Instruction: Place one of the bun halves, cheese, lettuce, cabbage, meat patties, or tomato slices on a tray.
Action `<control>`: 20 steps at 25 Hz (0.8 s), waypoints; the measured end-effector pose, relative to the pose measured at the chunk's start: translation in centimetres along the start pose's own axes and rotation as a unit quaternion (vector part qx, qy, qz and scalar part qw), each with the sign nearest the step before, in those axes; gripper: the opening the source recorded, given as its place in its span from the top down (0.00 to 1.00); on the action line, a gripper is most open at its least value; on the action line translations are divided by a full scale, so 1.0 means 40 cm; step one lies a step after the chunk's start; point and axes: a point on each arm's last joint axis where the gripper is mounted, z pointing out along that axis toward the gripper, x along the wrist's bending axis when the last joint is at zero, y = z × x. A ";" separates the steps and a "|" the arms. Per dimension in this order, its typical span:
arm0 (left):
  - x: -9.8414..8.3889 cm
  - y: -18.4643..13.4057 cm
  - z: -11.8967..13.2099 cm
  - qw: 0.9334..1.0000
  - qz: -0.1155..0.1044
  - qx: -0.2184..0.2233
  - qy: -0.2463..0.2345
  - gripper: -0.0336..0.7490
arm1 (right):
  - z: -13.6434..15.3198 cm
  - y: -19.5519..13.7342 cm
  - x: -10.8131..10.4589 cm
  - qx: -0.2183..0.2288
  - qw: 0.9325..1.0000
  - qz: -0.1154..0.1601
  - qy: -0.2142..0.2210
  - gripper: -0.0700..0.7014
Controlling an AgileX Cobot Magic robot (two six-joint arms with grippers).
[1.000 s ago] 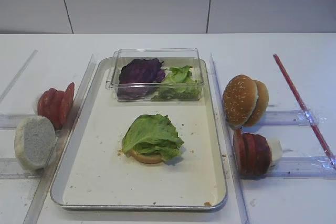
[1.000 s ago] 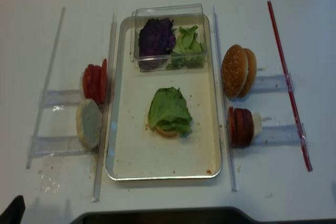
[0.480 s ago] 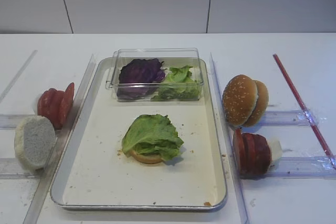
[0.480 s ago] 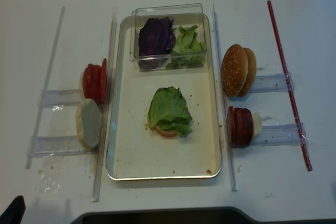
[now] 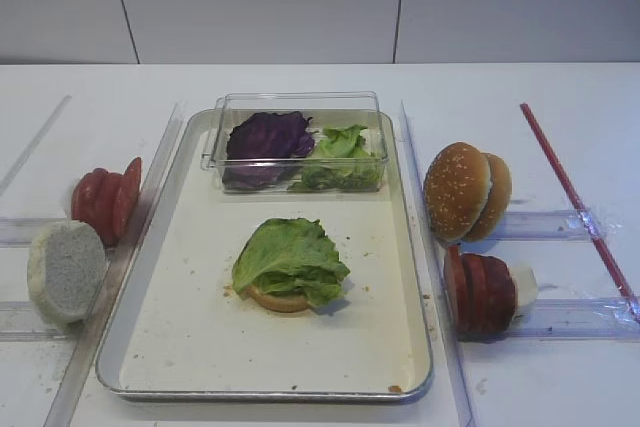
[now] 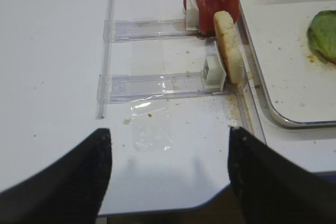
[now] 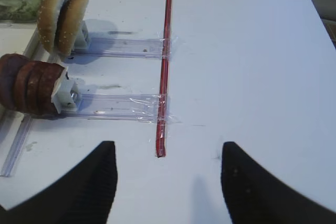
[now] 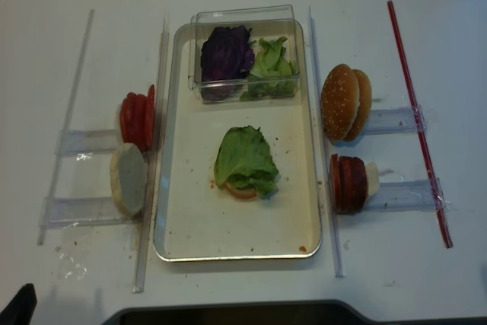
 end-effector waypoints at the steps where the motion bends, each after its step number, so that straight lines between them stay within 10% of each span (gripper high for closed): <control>1: 0.000 0.000 0.000 1.000 0.000 0.000 0.000 0.40 | 0.000 0.000 0.000 0.000 1.000 0.000 0.000 0.32; 20: 0.000 0.000 0.000 1.000 0.000 0.000 0.000 0.40 | 0.000 0.000 0.000 0.000 1.000 0.000 0.000 0.34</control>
